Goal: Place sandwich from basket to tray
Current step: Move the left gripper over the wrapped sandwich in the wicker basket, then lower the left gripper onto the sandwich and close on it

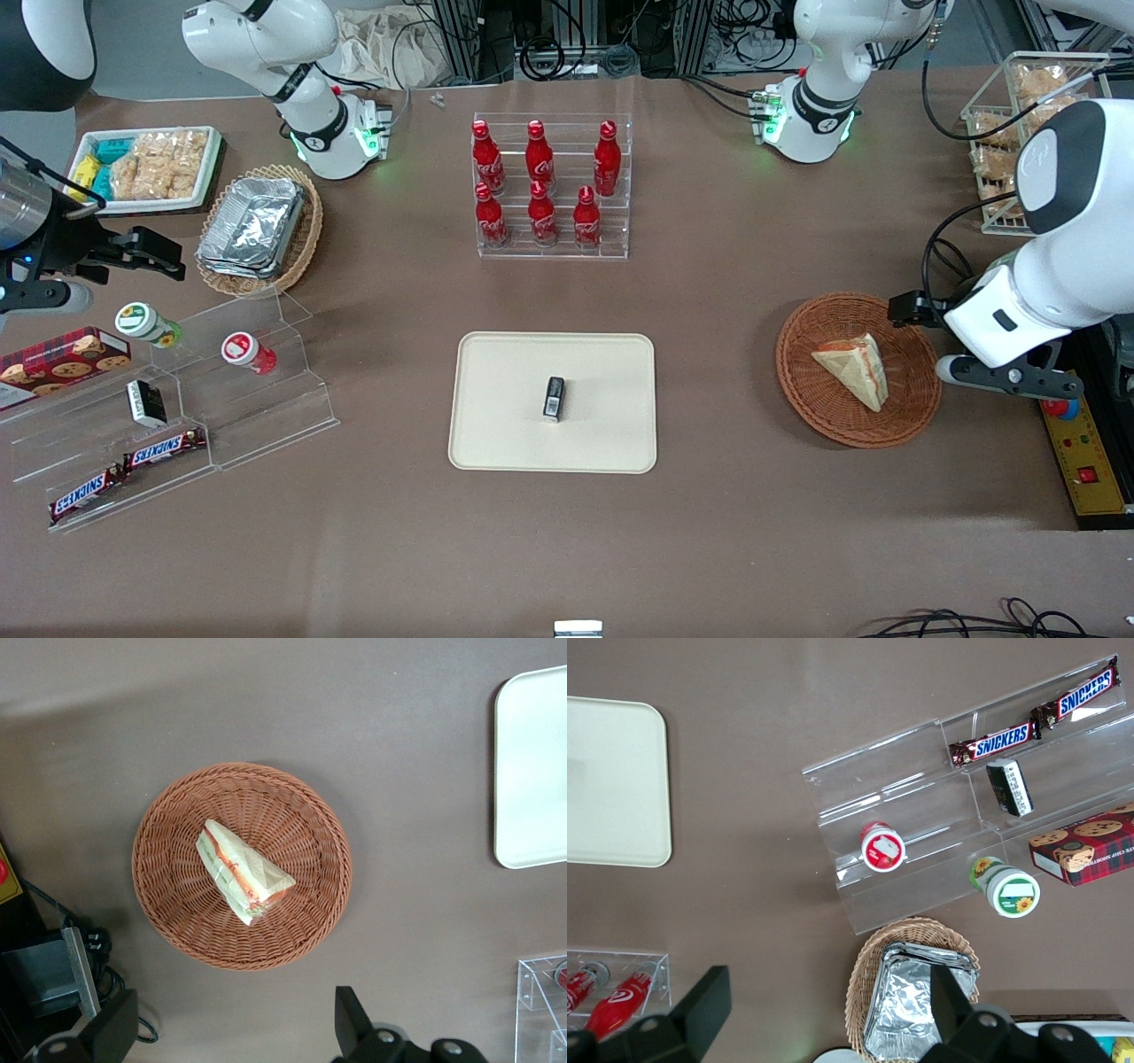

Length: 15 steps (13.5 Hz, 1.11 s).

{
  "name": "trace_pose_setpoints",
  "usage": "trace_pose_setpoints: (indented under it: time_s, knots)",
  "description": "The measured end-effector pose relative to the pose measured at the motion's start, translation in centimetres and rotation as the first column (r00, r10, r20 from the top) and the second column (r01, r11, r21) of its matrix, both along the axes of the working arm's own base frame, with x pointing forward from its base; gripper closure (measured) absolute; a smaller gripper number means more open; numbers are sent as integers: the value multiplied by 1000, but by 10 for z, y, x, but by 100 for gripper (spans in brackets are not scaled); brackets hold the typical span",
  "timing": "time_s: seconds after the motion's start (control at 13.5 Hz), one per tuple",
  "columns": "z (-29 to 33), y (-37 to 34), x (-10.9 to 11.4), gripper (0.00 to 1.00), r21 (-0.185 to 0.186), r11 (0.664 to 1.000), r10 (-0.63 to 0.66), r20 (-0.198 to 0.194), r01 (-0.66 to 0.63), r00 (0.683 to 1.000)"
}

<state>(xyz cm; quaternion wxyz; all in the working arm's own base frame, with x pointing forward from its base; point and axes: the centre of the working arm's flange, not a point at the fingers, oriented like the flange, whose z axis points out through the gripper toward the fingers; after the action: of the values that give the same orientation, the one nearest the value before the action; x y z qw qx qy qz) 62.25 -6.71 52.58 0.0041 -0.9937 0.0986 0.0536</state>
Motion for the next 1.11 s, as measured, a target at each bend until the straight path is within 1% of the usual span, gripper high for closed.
trace_pose_setpoints:
  time_s: [0.37, 0.67, 0.74, 0.81, 0.89, 0.96, 1.04, 1.11]
  knots:
    - [-2, 0, 0, 0, 0, 1000, 3, -3, -3, 1000]
    - [-17, 2, 2, 0, 5, 1000, 22, -24, -22, 999]
    - [-27, 2, 3, 0, 8, 998, 54, -15, -54, 998]
    - [-40, 2, 5, 0, 10, 994, 105, 2, -105, 995]
    - [-56, 0, 5, 0, 12, 985, 172, 21, -172, 985]
    - [-74, -1, 4, 0, 11, 969, 247, 40, -247, 968]
    - [-93, -2, 3, 0, 8, 946, 323, 58, -324, 945]
    - [-110, -3, 0, 0, 5, 915, 402, 69, -404, 913]
